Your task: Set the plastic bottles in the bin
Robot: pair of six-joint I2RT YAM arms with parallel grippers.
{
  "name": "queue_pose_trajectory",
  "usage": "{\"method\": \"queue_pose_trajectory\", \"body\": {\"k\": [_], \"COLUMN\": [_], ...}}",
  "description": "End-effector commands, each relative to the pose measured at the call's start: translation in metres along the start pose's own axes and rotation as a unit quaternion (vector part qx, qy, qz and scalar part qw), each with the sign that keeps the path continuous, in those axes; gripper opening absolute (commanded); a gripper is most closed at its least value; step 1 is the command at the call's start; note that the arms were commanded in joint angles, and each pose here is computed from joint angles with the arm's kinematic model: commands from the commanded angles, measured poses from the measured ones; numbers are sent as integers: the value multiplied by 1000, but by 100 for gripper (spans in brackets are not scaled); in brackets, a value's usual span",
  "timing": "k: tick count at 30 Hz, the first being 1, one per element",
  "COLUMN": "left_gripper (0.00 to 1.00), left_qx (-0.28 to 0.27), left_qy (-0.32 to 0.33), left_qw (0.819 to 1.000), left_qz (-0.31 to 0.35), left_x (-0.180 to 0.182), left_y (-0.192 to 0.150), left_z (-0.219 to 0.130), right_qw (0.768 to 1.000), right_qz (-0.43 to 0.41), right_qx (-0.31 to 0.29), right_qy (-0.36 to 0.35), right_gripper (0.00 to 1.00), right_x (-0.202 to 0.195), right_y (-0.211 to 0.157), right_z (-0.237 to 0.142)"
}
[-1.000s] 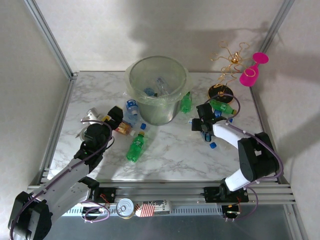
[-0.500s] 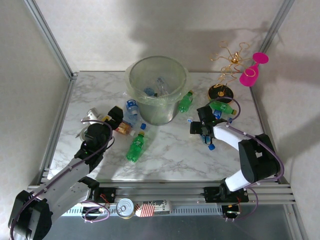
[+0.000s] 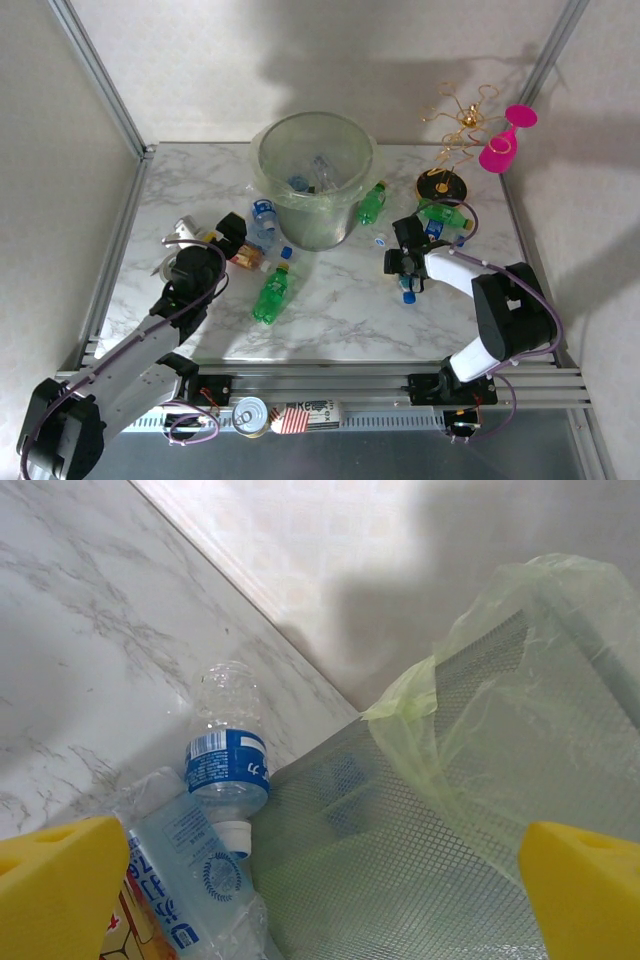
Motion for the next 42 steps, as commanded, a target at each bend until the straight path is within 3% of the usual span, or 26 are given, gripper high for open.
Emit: {"method": "queue_pose_trajectory", "body": {"k": [1,9,22,33,42], "left_gripper": [100,100,100,100,100], "left_qx": [-11,-19,-37,-31,-38], "left_qy": [-3,0,-9,-7,12], "left_qw": [1000,1000,999,999,999], "left_qz": [0,0,-5,0,20], "left_x": [-6,-6,-7,2,16], "left_y": [3,4,14,20,22], "left_z": [1,2,7,12,0], "right_qw": [1000,998,973,921,852], "right_qz": [2,8,30,24,-17], "right_qx": [-13,-62,-206,-354,-462], "right_qy": [10,24,97,163,246], "right_gripper": [58,43,39,37,36], "right_x": [-1,-3,-4,-7,3], "right_y": [-1,6,37,80,132], "right_z": [-7,-34,-125,-234,-311]}}
Point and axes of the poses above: each hand's point on the last joint's axis, 136 mm out from that joint toward the fingers, its own z axis out along the fingers, its own x axis along the line the jaws close on, y = z × x, the point moved 9 cm from there along -z, back along the fingers, and after that the axes turned 13 degrees about -z, right-handed, at the moved point
